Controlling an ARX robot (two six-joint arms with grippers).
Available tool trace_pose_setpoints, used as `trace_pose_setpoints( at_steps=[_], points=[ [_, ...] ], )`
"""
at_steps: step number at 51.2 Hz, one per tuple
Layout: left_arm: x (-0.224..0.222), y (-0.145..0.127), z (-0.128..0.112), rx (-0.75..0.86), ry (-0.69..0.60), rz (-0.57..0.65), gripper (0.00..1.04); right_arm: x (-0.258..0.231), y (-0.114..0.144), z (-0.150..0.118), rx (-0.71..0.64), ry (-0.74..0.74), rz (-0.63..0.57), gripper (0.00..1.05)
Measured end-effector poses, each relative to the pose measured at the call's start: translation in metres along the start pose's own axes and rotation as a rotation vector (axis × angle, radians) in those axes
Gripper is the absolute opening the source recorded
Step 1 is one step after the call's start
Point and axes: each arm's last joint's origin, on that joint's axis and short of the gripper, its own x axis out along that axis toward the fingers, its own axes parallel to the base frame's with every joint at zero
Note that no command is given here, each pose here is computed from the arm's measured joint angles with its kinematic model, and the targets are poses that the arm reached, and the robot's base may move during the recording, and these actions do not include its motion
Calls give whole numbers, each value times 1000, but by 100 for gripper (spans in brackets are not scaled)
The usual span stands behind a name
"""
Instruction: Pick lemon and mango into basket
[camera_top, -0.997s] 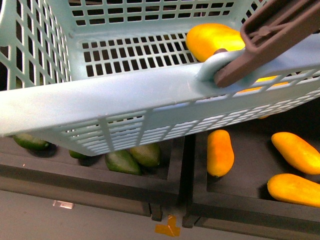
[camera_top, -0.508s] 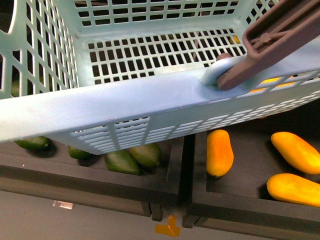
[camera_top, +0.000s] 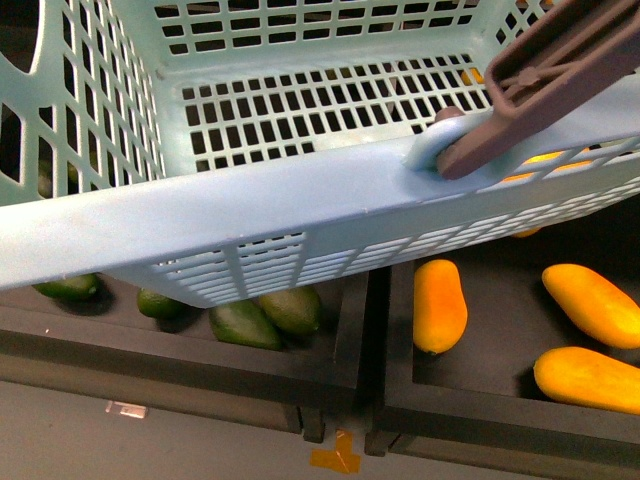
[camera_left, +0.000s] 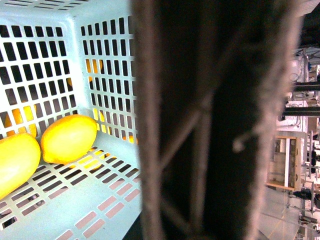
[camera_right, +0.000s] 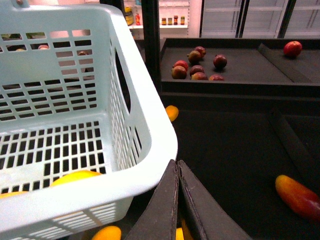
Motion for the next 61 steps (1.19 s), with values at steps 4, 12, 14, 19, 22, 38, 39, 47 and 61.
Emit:
trace_pose_setpoints(
  at_steps=[4,12,14,19,22,38,39,47,61],
  points=[
    [0,0,0,1,-3,2,5,-4,0,-3,0,0,0,2],
    [0,0,0,0,-1,0,5,-12,0,-7,0,-2,0,2],
    [0,0,0,0,0,0,5,-13,0,-8,0,-2,0,2],
    [0,0,0,0,-1,0,5,-17,0,-12,0,0,0,2],
    [0,0,0,0,1,0,5,-18,0,-13,0,-16,1,2],
    [0,0,0,1,-1,0,5,-26,0,-12,0,-26,1,2],
    [0,0,0,1,-1,0,5,-26,0,-12,0,-26,1,2],
    [0,0,0,0,0,0,5,-30,0,-12,0,-27,1,2],
    [0,0,0,0,0,0,5,-35,0,-12,0,-27,1,2]
  ],
)
